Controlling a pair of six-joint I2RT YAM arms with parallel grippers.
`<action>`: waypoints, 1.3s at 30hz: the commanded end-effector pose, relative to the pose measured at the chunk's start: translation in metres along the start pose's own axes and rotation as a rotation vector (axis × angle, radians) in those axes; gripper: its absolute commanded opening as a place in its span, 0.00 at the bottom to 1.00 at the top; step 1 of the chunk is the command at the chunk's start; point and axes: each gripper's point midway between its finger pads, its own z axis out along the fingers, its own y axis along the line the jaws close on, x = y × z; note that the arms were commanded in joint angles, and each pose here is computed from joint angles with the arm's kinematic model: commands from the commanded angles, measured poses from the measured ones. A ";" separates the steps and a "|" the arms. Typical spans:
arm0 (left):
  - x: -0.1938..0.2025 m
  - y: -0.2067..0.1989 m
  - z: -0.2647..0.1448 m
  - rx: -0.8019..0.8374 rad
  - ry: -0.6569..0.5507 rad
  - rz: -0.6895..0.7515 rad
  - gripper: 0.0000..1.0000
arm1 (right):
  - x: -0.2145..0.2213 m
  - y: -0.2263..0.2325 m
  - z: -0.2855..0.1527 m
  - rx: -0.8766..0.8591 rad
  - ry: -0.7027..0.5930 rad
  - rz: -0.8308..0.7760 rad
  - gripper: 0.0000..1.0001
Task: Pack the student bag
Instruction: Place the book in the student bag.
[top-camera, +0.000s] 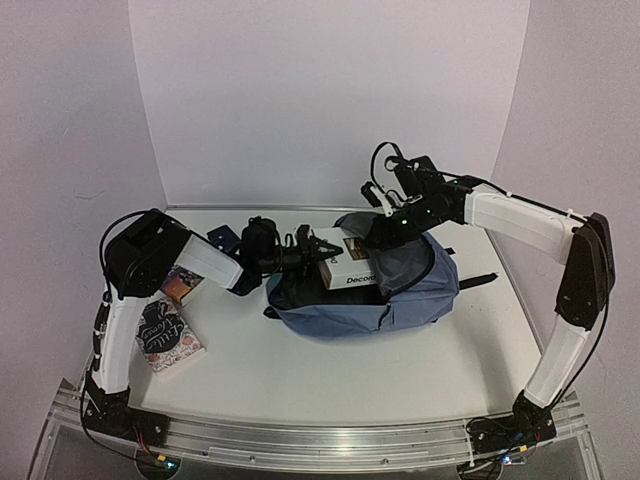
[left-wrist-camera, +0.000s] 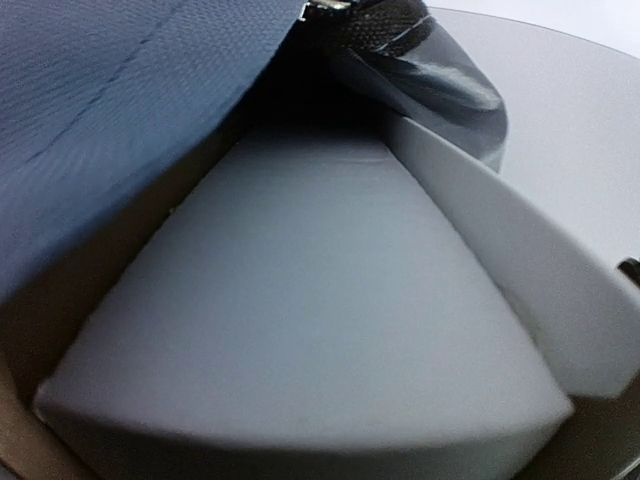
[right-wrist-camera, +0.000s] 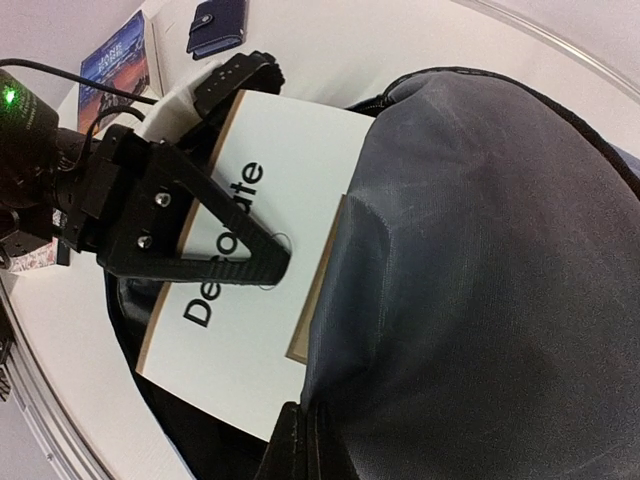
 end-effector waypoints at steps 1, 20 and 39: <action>-0.008 -0.025 0.021 0.045 -0.020 0.057 0.07 | -0.040 0.025 -0.010 -0.086 -0.127 -0.058 0.00; 0.012 -0.002 0.057 -0.028 0.123 0.100 0.12 | -0.036 0.022 0.007 -0.087 -0.128 -0.136 0.00; 0.002 0.018 0.011 -0.404 -0.040 0.103 0.75 | -0.035 0.013 0.003 -0.067 -0.137 -0.122 0.00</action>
